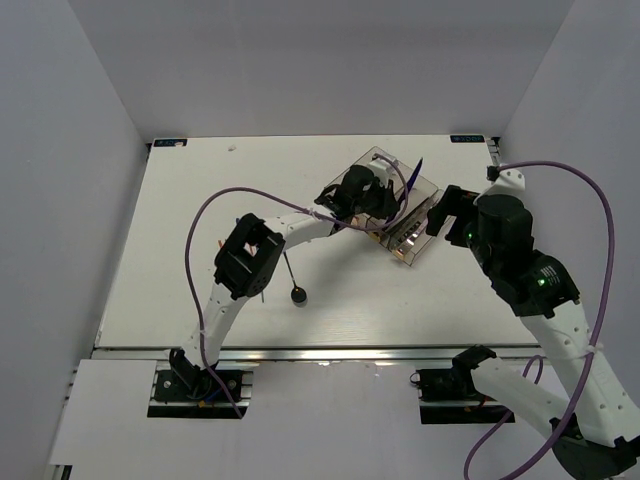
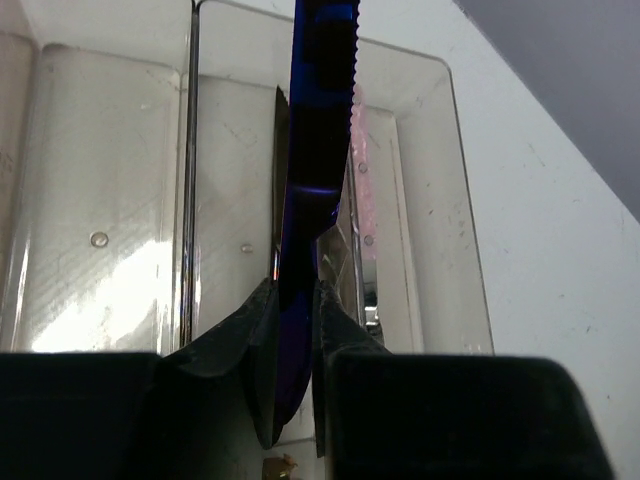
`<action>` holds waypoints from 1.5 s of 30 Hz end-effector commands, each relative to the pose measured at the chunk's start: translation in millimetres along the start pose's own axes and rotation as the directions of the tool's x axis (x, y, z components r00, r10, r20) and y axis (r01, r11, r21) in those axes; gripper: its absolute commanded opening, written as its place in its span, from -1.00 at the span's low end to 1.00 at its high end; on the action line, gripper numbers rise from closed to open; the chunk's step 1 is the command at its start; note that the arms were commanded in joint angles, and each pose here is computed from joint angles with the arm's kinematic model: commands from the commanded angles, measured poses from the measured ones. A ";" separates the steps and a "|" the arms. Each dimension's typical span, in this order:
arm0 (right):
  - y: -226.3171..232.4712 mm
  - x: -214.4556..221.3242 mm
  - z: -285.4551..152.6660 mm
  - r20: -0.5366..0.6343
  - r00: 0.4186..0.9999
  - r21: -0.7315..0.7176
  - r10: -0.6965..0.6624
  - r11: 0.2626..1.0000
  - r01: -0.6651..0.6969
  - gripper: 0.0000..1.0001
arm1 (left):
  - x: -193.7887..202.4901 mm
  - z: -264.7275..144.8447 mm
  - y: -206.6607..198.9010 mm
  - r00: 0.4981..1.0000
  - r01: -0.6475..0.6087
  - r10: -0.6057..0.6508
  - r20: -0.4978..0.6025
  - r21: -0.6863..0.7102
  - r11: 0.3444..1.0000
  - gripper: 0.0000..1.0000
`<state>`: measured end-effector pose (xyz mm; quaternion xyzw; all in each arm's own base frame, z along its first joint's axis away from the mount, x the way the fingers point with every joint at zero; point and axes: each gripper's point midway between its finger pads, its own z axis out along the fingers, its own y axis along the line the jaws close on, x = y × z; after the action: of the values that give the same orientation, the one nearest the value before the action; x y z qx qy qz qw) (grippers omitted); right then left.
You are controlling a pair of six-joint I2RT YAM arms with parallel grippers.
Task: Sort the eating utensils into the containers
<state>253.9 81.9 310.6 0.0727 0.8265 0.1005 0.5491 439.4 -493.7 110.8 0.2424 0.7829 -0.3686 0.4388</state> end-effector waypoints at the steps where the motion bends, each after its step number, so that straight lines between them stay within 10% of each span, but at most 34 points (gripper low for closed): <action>1: 2.1 -12.7 -4.6 0.043 0.999 -0.015 -0.002 1.000 0.003 0.79 | -58.7 -24.0 -25.4 0.989 -0.046 0.039 0.143 0.043 0.998 -0.67; 9: 10.5 -10.0 2.8 0.023 1.000 -0.043 -0.010 0.999 0.011 0.79 | -109.9 -62.1 -51.0 0.971 -0.026 0.012 0.240 0.057 0.998 0.96; 14: 37.4 -16.0 7.0 0.032 0.999 -0.168 0.001 0.986 0.004 0.79 | -146.7 -134.9 -14.8 0.950 0.093 -0.007 0.313 -0.262 0.961 0.96; 17: 64.8 7.4 33.1 -0.077 0.997 -0.257 -0.018 0.967 -0.002 0.79 | -141.7 -218.7 41.0 0.932 0.248 -0.019 0.362 -0.599 0.761 0.96; 19: 85.5 38.3 59.1 -0.188 0.981 -0.296 -0.051 0.955 -0.007 0.79 | -106.1 -284.5 92.4 0.931 0.331 -0.043 0.361 -0.790 0.516 0.96; 26: 195.7 143.0 99.5 -0.369 0.883 -0.392 -0.291 0.910 0.135 0.79 | -12.4 -483.4 158.9 0.898 0.428 -0.125 0.421 -0.903 0.034 0.96; 34: 267.5 248.6 131.9 -0.478 0.758 -0.389 -0.445 0.880 0.272 0.30 | 27.8 -562.1 136.1 0.899 0.438 -0.003 0.438 -0.898 0.038 0.96; 39: 269.2 286.6 152.6 -0.534 0.700 -0.347 -0.474 0.878 0.330 0.06 | 9.2 -561.4 122.7 0.848 0.514 0.034 0.528 -0.838 0.182 0.96; 45: 253.2 323.9 160.3 -0.590 0.644 -0.322 -0.487 0.874 0.365 -0.19 | 16.4 -547.7 127.9 0.889 0.451 -0.007 0.458 -0.874 0.179 0.96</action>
<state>277.0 423.4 22.9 -0.2245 0.9418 0.0785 0.2376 235.0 25.4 245.6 -0.3008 0.7557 0.0960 0.5738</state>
